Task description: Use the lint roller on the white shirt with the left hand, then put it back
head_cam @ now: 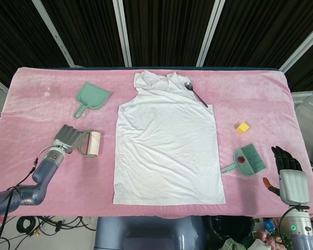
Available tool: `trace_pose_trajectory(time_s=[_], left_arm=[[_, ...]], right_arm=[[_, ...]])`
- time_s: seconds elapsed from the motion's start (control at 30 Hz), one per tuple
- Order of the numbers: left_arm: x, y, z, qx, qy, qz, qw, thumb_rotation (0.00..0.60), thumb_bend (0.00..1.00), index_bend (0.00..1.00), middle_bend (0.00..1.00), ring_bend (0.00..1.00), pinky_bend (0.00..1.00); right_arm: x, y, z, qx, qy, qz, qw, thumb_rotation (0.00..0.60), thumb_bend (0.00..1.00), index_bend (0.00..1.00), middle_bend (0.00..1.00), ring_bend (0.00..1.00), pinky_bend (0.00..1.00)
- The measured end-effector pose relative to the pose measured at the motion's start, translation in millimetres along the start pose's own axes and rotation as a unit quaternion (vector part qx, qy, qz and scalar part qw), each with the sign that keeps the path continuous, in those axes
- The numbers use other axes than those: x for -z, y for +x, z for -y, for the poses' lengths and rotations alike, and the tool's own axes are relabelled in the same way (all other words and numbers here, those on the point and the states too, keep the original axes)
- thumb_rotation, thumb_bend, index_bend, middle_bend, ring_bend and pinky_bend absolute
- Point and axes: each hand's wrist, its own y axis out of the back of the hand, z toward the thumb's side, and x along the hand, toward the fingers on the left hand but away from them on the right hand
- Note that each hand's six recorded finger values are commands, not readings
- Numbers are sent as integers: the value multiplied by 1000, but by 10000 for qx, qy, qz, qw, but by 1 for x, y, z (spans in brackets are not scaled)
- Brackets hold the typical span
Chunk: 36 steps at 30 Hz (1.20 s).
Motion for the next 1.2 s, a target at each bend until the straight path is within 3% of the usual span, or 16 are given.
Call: trace_pose_trajectory(time_s=[0.2,0.5,0.63,0.8,1.0,1.1,1.2], left_arm=[[-3,-4,-8,55,-224,-124,9997,600,218,30,88,42,316],[6,-29,-29,-26,-527,-361,9980,600,223,30,75,41,270],[25,-52,-41,-137,-744,-517,9958,600,231,34,73,28,186],[49,-81,-51,-518,-1015,-612,9916,600,231,44,76,23,165],[77,-134,-48,-1410,-1548,-720,9752,600,231,44,65,7,128],[93,-170,-30,-1760,-1898,-937,9614,600,230,44,61,0,100],[103,-201,-7,-1887,-2190,-1233,9493,600,230,44,62,0,86]], right_arm=[[-1,0,1,-6,-11,0,10000,600,121,19,81,122,215],[-2,0,2,-39,8,7,10000,600,121,19,81,122,215],[-1,0,2,-51,23,33,10000,600,121,19,81,122,215],[2,-1,0,-21,50,68,10000,600,120,19,80,119,215],[7,-3,1,-52,154,69,9998,600,115,19,78,111,215],[8,-4,1,-51,201,47,9998,600,115,19,78,108,215],[7,-4,2,-58,237,36,9997,600,115,19,78,108,215]])
